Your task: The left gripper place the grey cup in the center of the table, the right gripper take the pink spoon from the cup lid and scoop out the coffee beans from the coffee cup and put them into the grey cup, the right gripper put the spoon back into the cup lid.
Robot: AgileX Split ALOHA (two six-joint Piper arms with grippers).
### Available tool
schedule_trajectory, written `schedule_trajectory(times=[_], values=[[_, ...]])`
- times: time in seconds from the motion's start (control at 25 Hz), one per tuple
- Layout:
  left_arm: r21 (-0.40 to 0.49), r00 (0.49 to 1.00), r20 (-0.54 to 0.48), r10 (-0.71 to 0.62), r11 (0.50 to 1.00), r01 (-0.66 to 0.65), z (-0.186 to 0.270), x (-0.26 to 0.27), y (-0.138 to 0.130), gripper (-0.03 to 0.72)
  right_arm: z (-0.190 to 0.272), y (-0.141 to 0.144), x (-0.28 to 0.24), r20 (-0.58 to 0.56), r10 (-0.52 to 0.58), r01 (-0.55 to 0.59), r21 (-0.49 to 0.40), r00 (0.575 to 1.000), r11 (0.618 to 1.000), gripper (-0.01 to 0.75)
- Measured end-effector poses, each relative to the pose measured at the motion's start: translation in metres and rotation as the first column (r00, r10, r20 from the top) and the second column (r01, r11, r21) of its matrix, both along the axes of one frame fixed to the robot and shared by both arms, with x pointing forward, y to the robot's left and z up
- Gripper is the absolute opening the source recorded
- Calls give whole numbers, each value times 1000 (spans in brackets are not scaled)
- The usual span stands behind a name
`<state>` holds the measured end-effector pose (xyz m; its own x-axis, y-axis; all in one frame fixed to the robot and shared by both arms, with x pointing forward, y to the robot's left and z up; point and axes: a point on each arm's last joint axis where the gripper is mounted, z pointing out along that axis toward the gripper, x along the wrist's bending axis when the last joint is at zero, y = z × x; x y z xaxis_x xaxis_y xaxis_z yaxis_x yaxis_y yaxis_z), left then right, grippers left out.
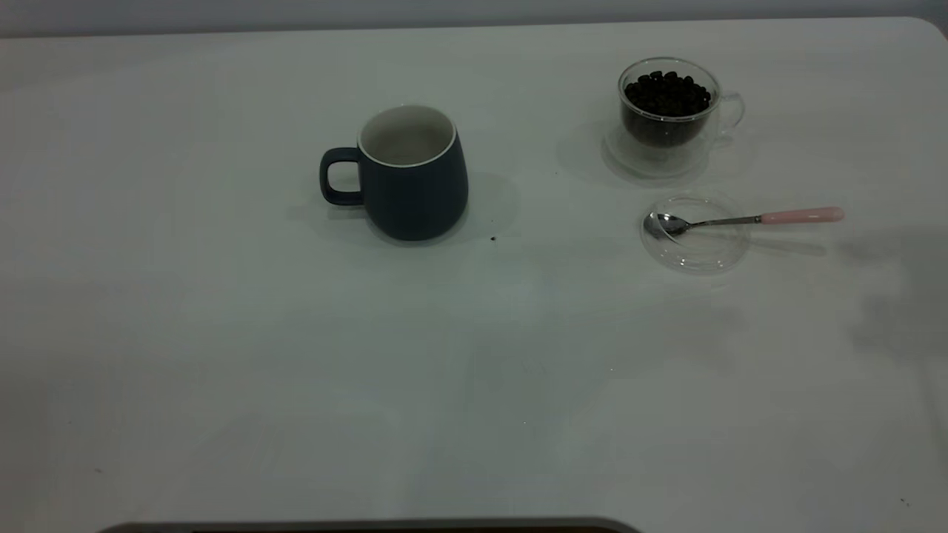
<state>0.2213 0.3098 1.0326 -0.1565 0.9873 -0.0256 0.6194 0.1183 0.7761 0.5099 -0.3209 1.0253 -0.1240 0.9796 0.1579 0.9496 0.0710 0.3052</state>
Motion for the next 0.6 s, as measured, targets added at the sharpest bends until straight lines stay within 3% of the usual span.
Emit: schedule_trajectory(times=[0.28,0.6], values=[[0,1000,0,0,1000,0,0,0,0,451,12,19,-126,70,-32,33,-15,997,999,578],[0,1000,0,0,1000,0,0,0,0,451,3,20,-195,213,-143,165,-89,967,982,578]])
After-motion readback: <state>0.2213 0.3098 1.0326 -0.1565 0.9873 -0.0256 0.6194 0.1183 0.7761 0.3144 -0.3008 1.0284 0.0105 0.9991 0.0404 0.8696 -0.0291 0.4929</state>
